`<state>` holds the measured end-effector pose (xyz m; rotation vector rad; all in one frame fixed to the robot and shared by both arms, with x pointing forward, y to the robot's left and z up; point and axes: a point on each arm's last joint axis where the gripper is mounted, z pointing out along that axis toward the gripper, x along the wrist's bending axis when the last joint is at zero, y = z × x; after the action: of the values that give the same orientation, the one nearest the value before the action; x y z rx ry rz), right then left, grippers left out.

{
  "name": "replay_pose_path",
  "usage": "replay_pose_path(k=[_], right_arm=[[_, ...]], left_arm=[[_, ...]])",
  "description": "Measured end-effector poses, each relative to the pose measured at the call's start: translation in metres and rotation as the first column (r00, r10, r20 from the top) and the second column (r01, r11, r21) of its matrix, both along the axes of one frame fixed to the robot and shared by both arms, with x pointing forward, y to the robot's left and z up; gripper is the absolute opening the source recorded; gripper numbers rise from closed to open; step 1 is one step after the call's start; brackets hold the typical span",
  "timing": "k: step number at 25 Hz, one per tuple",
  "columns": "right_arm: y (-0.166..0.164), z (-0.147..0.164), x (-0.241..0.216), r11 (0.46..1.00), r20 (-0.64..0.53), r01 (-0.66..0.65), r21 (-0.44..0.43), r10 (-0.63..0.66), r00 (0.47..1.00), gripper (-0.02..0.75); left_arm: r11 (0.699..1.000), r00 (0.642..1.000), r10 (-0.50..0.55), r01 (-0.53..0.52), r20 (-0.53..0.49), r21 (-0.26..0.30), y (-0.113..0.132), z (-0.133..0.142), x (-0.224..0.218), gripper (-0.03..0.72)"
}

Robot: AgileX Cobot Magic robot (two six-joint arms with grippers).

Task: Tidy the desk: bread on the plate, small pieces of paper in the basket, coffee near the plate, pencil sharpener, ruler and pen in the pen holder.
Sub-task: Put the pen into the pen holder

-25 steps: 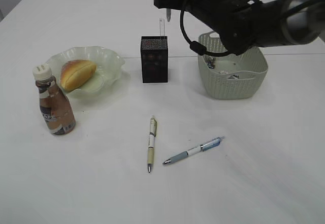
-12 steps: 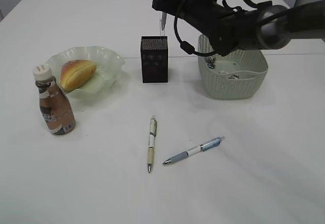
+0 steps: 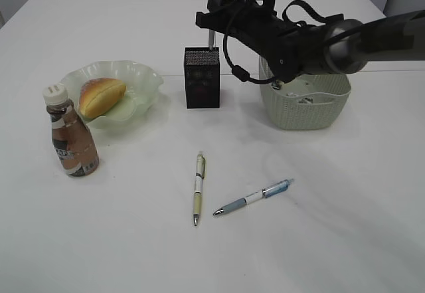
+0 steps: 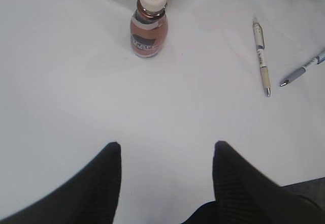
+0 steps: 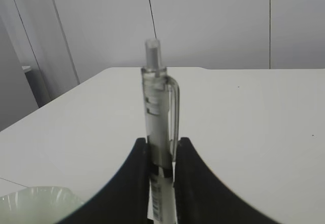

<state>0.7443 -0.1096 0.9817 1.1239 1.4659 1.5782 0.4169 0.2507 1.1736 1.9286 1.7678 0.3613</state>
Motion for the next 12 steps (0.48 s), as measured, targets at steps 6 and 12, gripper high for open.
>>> replay_pose_path(k=[6, 12], right_arm=[[0.001, -0.003, 0.000, 1.000, -0.010, -0.005, -0.008, 0.005, 1.000, 0.102], [0.002, -0.016, 0.002, 1.000, -0.037, -0.018, -0.006, 0.018, 0.999, 0.102]], left_arm=[[1.000, 1.000, 0.000, 0.000, 0.000, 0.000, 0.000, 0.000, 0.000, 0.416], [1.000, 1.000, 0.000, 0.000, 0.000, 0.000, 0.000, 0.000, 0.000, 0.416]])
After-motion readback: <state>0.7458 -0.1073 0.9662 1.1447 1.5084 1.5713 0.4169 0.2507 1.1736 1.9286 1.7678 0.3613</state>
